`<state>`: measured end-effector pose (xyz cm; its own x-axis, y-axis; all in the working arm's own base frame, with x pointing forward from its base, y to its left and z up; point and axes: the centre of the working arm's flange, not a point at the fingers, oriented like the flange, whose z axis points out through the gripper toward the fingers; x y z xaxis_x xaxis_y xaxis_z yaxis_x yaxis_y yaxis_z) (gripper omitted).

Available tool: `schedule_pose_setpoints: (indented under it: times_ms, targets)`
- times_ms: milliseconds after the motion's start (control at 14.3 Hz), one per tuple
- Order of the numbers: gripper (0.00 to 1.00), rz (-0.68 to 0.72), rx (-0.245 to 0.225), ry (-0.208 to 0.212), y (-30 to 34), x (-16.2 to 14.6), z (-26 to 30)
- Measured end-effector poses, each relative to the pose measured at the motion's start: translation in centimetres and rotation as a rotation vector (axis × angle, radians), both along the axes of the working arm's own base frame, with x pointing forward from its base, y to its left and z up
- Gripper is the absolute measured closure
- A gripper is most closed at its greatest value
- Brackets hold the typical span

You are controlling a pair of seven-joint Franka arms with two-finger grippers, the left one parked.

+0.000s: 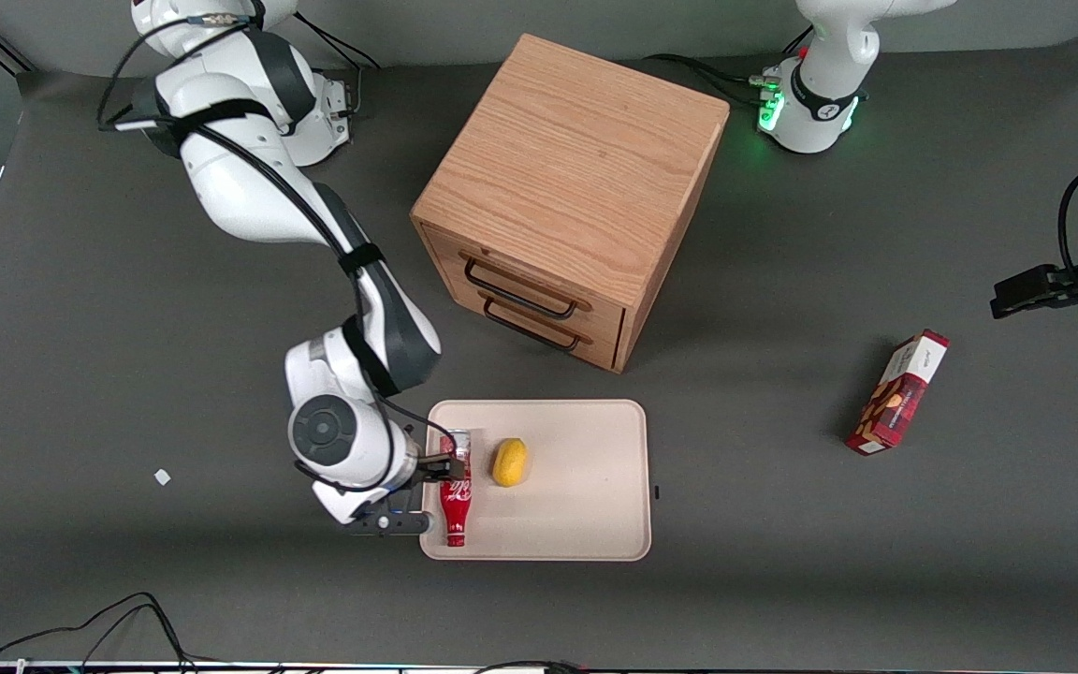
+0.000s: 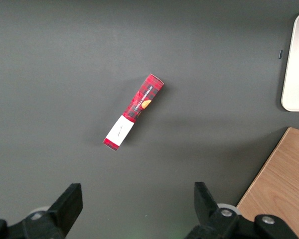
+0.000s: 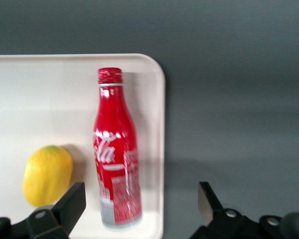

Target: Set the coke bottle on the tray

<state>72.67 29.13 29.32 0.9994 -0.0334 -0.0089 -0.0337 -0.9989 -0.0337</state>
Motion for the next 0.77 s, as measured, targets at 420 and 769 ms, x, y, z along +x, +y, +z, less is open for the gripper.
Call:
schedule_pose_setpoints:
  times_ms: [420,769]
  targets:
    - [0.00,-0.020,-0.027,0.117,-9.2,-3.6,8.9]
    - [0.00,-0.006,-0.012,0.135,-17.7,-9.5,15.5]
